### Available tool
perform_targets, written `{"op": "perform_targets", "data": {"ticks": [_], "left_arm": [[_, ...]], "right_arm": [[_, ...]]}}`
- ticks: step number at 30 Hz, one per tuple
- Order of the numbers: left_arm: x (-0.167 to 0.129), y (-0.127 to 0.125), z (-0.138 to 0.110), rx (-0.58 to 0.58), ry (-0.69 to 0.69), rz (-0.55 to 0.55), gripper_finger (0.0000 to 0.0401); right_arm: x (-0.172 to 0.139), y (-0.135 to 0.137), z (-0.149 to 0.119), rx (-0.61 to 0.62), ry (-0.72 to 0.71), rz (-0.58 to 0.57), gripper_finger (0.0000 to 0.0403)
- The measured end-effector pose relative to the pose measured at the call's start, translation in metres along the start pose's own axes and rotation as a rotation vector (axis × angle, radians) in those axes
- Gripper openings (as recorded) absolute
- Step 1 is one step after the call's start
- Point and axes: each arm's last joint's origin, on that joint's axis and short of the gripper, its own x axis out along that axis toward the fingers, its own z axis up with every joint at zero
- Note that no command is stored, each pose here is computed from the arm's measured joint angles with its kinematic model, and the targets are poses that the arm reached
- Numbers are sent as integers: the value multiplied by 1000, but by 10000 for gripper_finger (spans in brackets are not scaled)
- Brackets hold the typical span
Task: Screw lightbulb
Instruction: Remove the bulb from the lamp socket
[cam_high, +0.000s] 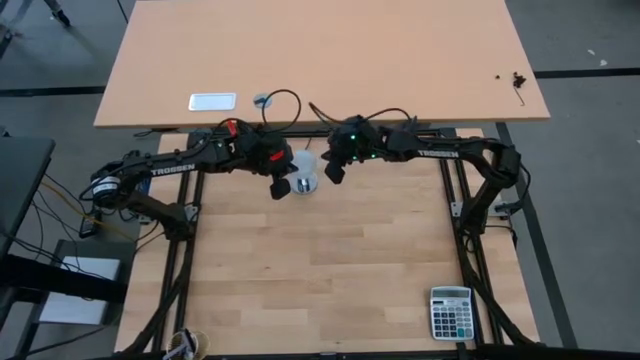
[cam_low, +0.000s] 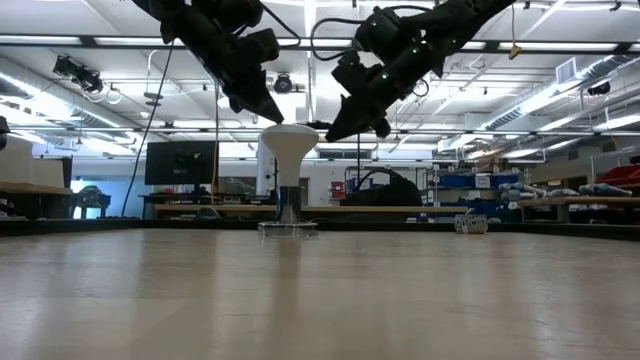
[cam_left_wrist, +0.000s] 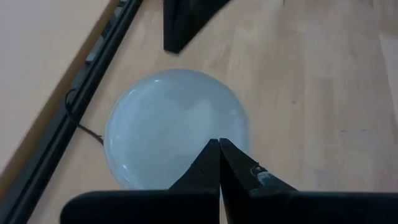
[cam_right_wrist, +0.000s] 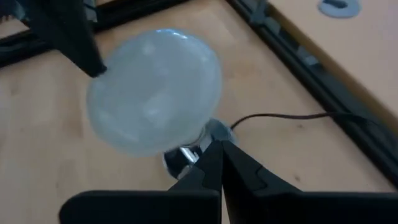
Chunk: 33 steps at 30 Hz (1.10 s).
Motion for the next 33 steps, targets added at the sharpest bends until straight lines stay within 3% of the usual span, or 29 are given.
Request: {"op": "perform_targets", "data": {"ticks": [7,16,23,33], "left_arm": [[0,3,3,6,-26,47,3],[-11,10,22,2,-98,108,3],[-11,21,21,-34,-89,147,3],[5,22,16,-24,-28,113,3]], "right_arm": [[-3,18,3,-67,-23,134,12],[-2,24,4,-91,-51,141,12],[0,28,3,-117,-48,160,12],[13,33,-6,-138,-4,177,12]]}}
